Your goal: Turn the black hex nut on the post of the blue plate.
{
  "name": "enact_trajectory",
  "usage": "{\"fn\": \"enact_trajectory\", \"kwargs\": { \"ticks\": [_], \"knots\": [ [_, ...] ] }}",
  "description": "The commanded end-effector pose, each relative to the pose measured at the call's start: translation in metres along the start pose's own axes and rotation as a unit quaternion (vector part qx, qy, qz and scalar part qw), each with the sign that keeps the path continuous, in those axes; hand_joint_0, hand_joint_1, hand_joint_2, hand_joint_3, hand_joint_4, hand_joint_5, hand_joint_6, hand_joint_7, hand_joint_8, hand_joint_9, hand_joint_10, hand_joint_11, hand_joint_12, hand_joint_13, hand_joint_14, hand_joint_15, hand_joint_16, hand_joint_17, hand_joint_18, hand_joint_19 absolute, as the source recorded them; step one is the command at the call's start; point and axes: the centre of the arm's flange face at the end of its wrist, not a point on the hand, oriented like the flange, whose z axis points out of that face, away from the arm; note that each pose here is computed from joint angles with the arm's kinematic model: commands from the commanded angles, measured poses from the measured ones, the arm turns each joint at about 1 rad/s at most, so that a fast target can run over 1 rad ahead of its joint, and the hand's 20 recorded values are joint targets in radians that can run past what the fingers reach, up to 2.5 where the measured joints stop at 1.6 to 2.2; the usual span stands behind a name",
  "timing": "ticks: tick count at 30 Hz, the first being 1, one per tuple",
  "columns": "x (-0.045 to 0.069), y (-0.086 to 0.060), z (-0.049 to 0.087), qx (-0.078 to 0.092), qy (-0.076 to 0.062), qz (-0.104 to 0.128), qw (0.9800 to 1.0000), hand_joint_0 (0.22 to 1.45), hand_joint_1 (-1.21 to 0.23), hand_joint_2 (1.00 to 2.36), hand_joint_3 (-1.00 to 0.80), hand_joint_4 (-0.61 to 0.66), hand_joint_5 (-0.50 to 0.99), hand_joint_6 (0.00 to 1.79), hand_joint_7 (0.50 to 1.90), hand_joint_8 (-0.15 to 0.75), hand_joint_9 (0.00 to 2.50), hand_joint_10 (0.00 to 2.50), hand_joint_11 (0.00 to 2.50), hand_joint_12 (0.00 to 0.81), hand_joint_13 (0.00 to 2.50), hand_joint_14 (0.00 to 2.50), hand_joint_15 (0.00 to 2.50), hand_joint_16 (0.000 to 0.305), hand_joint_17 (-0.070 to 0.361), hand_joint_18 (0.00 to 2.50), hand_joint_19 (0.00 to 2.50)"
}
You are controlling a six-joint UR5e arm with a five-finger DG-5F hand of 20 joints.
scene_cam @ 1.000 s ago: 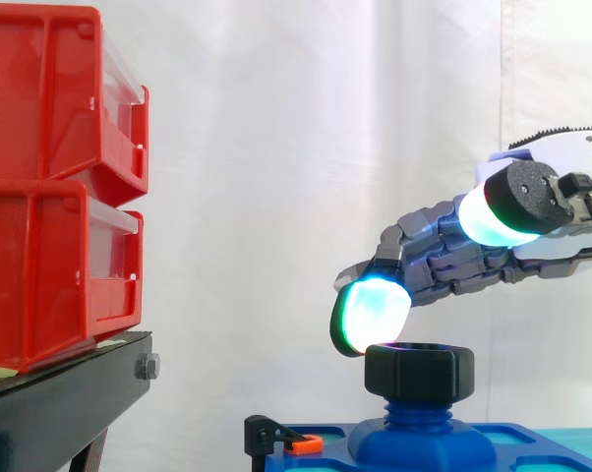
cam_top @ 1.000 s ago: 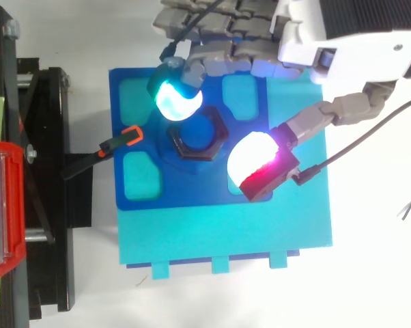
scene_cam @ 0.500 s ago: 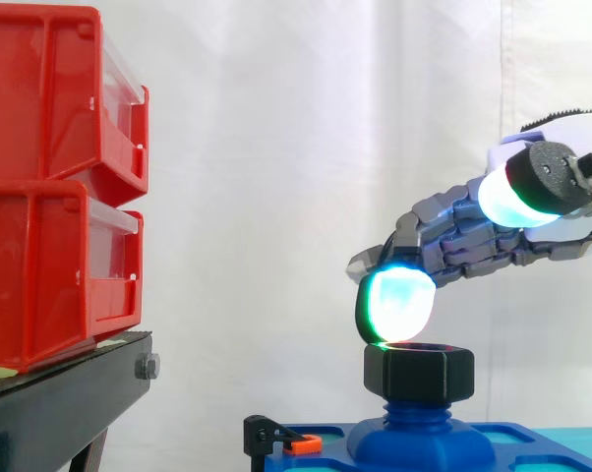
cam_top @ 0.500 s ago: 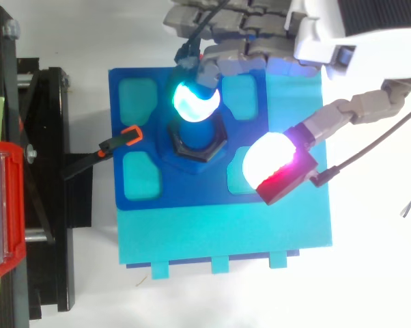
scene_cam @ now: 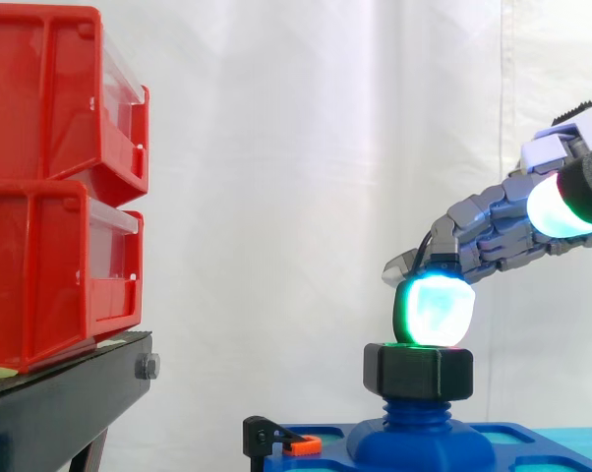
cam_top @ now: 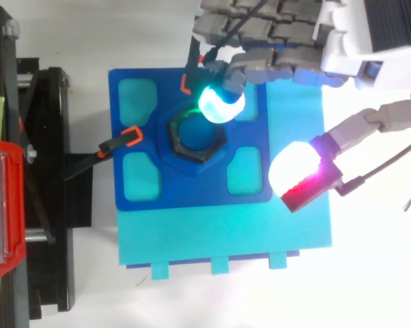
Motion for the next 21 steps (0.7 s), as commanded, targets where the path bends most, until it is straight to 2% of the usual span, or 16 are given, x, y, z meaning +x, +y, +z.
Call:
{"fn": "enact_trajectory", "kwargs": {
  "ticks": [1,9,10,12,17,19,21],
  "knots": [
    [-0.001,0.004,-0.002,0.000,0.003,-0.001,1.0000,0.46,-0.21,1.00,-0.50,0.29,-0.19,0.50,0.98,0.226,0.00,0.00,0.00,0.366,0.00,0.00,0.00,0.051,0.115,0.00,0.08],
    [-0.009,0.016,-0.007,-0.002,-0.002,-0.002,1.0000,0.47,-0.21,1.00,-0.50,0.28,-0.19,0.50,0.98,0.225,0.00,0.00,0.00,0.366,0.00,0.00,0.00,0.051,0.114,0.00,0.08],
    [-0.014,0.022,-0.011,0.002,-0.006,-0.003,1.0000,0.47,-0.21,1.00,-0.50,0.28,-0.19,0.50,0.97,0.226,0.00,0.00,0.00,0.364,0.00,0.00,0.00,0.051,0.115,0.00,0.08],
    [-0.017,0.024,-0.012,0.002,-0.009,-0.003,1.0000,0.47,-0.21,1.00,-0.50,0.28,-0.19,0.50,0.97,0.227,0.00,0.00,0.00,0.365,0.00,0.00,0.00,0.051,0.115,0.00,0.09],
    [-0.033,0.038,-0.010,-0.006,-0.027,-0.001,0.9996,0.47,-0.21,1.00,-0.50,0.28,-0.19,0.50,0.97,0.227,0.00,0.00,0.00,0.363,0.00,0.00,0.00,0.051,0.114,0.00,0.08],
    [-0.037,0.040,-0.008,-0.009,-0.031,0.000,0.9995,0.47,-0.22,1.00,-0.50,0.28,-0.19,0.50,0.97,0.228,0.00,0.00,0.00,0.366,0.00,0.00,0.00,0.051,0.114,0.00,0.09],
    [-0.035,0.042,-0.007,-0.009,-0.032,0.000,0.9994,0.47,-0.22,1.00,-0.50,0.28,-0.20,0.50,0.96,0.228,0.00,0.00,0.00,0.366,0.00,0.00,0.00,0.051,0.114,0.00,0.09]
  ]
}}
